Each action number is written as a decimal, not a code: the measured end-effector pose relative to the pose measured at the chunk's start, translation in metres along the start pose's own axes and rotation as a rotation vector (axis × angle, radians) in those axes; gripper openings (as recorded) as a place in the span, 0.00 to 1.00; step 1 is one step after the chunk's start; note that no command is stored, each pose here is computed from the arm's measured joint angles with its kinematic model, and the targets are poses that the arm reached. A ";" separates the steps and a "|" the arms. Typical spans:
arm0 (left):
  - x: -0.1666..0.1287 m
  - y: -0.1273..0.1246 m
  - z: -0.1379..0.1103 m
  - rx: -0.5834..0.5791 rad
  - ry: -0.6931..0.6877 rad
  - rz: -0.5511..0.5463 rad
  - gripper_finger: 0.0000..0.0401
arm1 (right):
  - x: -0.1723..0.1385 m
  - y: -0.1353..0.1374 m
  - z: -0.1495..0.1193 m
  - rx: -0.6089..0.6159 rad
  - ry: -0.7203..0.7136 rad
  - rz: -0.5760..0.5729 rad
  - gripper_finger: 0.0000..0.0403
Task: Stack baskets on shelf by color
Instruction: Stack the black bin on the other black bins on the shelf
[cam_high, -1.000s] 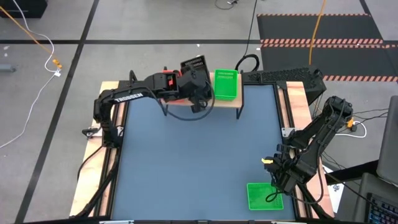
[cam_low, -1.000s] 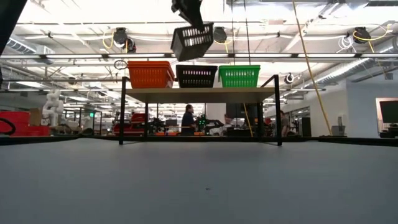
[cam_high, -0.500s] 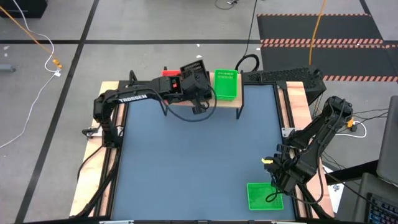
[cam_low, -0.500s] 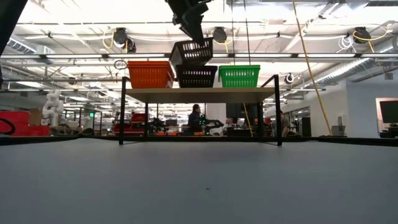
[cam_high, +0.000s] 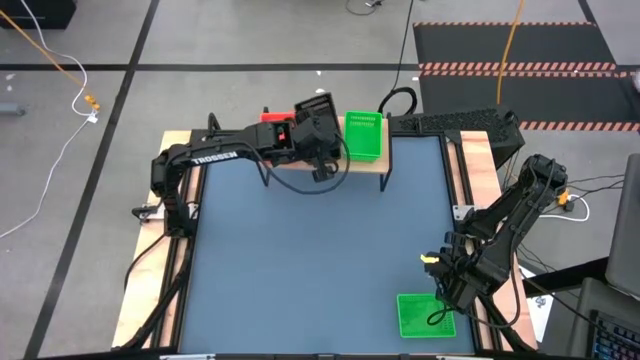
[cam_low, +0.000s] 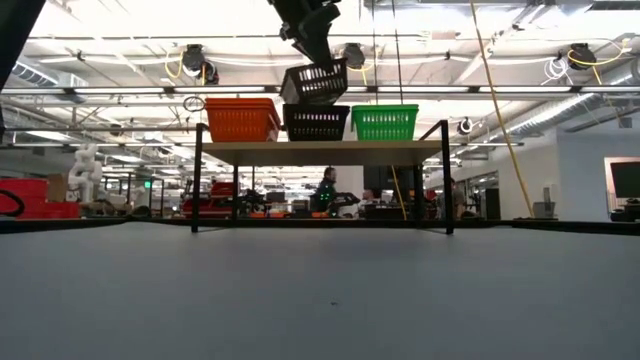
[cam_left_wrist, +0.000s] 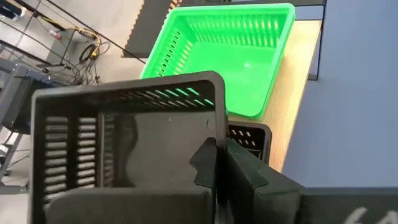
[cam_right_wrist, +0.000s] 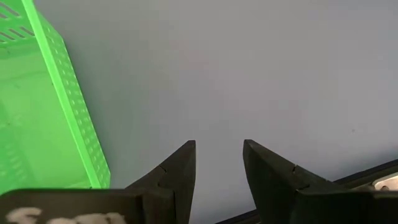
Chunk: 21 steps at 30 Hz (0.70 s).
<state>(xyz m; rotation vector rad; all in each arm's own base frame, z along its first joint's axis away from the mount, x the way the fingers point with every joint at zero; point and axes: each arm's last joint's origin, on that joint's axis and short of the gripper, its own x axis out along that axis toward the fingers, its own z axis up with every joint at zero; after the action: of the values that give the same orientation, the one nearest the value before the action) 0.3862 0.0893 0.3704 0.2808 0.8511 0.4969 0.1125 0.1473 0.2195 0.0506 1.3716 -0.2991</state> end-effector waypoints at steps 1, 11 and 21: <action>0.000 0.000 0.000 0.000 0.000 0.000 0.03 | 0.000 0.000 0.000 0.000 0.000 0.000 0.32; 0.000 0.000 0.000 0.017 0.003 -0.002 0.09 | 0.000 0.000 0.000 0.000 0.000 -0.001 0.32; 0.000 0.000 0.000 0.018 0.003 -0.001 0.04 | 0.000 0.000 0.000 0.000 0.000 -0.001 0.32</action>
<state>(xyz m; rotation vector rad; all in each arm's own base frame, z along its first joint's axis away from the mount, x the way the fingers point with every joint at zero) 0.3860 0.0890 0.3702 0.2957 0.8593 0.4890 0.1125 0.1473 0.2195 0.0499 1.3715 -0.2993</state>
